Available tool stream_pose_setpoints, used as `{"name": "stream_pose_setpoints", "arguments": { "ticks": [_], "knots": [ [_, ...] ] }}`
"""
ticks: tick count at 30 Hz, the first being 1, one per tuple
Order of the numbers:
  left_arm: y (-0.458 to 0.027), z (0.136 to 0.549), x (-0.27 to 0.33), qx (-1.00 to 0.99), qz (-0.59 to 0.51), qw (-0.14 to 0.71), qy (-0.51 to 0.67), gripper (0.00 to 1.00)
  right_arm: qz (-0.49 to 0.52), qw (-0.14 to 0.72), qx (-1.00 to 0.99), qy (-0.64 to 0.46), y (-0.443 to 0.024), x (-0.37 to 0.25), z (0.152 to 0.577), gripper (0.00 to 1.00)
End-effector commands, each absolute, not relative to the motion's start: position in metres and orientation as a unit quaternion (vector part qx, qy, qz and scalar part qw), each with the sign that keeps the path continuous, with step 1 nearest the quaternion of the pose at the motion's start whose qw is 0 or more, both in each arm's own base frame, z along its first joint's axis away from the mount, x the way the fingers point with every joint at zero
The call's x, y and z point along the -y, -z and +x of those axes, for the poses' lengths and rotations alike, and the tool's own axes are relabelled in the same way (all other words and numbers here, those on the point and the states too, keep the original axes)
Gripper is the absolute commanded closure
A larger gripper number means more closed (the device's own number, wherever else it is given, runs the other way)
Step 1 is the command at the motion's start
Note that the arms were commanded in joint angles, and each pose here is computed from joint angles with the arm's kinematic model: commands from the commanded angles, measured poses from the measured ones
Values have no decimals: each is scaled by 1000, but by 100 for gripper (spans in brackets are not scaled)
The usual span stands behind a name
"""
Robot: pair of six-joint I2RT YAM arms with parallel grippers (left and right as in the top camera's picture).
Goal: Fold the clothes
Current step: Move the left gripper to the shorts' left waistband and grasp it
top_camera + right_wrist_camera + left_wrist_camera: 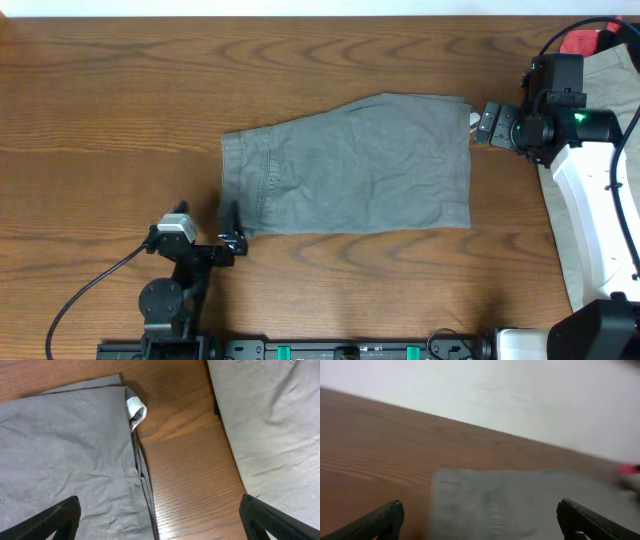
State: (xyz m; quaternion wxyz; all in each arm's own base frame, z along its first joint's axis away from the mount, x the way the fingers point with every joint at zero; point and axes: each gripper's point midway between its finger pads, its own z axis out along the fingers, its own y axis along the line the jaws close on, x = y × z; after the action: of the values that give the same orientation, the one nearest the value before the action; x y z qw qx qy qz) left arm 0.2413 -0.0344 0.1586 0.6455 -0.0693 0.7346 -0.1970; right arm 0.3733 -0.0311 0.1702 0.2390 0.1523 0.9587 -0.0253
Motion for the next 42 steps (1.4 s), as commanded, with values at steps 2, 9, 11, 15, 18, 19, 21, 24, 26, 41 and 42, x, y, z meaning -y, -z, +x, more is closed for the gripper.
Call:
{"name": "stream_pose_setpoints", "arguments": {
  "ticks": [2, 9, 11, 15, 18, 19, 21, 24, 26, 41, 42],
  "knots": [
    [-146, 230, 70, -741, -87, 570, 344, 2, 154, 243, -957, 31, -173, 33, 375, 1],
    [-174, 220, 91, -710, -34, 577, 403, 2, 154, 243, -957, 31, -173, 33, 375, 1],
    [-188, 218, 91, -699, -25, 591, 402, 2, 154, 243, -957, 31, -173, 33, 375, 1],
    [-210, 216, 90, -701, 7, 611, 369, 2, 154, 243, -957, 31, -173, 33, 375, 1],
    [-218, 221, 85, -732, 8, 596, 331, 2, 154, 243, -957, 31, -173, 33, 375, 1],
    [-223, 223, 84, -744, 17, 589, 315, 2, 154, 243, -957, 31, -173, 33, 375, 1],
    [-230, 232, 80, -771, 25, 569, 283, 2, 154, 243, -957, 31, -173, 33, 375, 1],
    [-233, 251, 68, -825, 12, 515, 232, 2, 154, 243, -957, 31, -173, 33, 375, 1],
    [-231, 263, 60, -867, 1, 455, 202, 2, 154, 243, -957, 31, -173, 33, 375, 1],
    [-144, 329, 40, -983, -55, 116, 130, 2, 154, 243, -957, 31, -173, 33, 375, 1],
    [-135, 331, 40, -985, -55, 105, 127, 2, 154, 243, -957, 31, -173, 33, 375, 1]
  ]
}}
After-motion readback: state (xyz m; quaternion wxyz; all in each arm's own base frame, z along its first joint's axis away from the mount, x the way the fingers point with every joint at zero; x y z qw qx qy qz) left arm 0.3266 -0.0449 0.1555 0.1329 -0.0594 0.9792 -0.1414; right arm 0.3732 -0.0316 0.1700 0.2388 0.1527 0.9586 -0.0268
